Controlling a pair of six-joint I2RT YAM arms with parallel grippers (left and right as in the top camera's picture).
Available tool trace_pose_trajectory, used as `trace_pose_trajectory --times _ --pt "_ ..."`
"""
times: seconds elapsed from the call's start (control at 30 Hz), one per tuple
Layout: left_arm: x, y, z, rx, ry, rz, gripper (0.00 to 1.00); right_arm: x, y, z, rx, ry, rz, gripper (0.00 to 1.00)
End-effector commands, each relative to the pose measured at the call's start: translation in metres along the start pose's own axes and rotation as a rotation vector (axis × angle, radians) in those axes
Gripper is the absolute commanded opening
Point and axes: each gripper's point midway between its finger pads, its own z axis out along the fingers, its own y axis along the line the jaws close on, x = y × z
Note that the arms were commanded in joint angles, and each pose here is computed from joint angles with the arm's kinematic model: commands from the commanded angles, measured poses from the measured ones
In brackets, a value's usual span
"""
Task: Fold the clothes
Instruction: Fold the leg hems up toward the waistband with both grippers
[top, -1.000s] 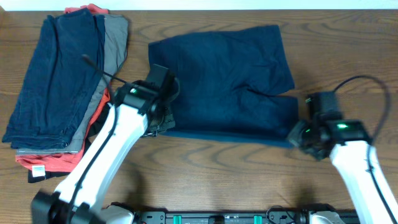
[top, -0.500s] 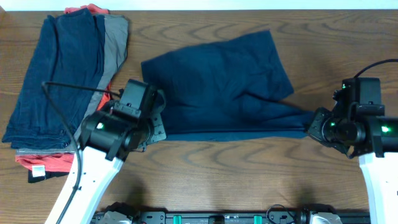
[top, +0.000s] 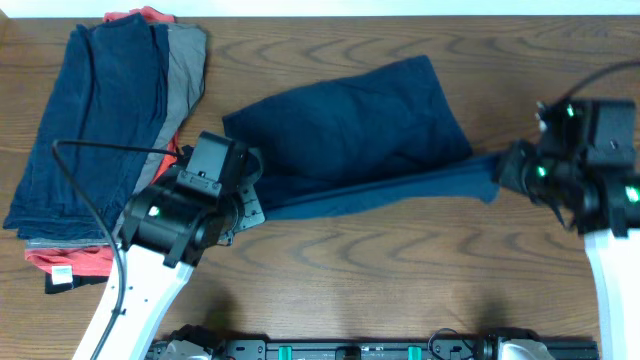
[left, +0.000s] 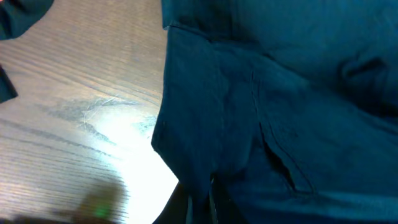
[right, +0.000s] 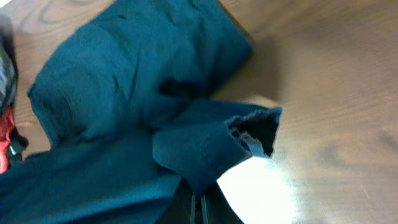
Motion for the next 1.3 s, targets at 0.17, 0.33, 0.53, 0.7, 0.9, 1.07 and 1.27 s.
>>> trace_pose_trajectory --times 0.17,0.33,0.53,0.7,0.9,1.07,1.27 --pt "-0.034 0.026 0.023 -0.221 -0.106 -0.085 0.06 -0.059 -0.006 0.07 0.023 -0.053 -0.083 0.01" --pt "-0.061 0.025 0.04 -0.285 -0.196 -0.104 0.06 -0.079 0.017 0.117 -0.039 -0.081 -0.13 0.01" --pt "-0.107 0.018 0.051 -0.318 -0.382 -0.134 0.06 -0.102 0.036 0.158 -0.086 -0.155 -0.179 0.01" --pt "-0.137 0.012 0.058 -0.339 -0.51 -0.165 0.06 -0.116 0.044 0.183 -0.106 -0.208 -0.21 0.01" --pt "-0.166 0.011 0.085 -0.367 -0.594 -0.211 0.06 -0.13 0.053 0.213 -0.107 -0.279 -0.246 0.01" --pt "-0.187 0.017 0.108 -0.371 -0.626 -0.234 0.06 -0.13 0.059 0.223 -0.112 -0.294 -0.258 0.01" --pt "-0.223 0.021 0.096 -0.333 -0.738 -0.233 0.06 -0.154 0.061 0.214 -0.096 -0.404 -0.259 0.01"
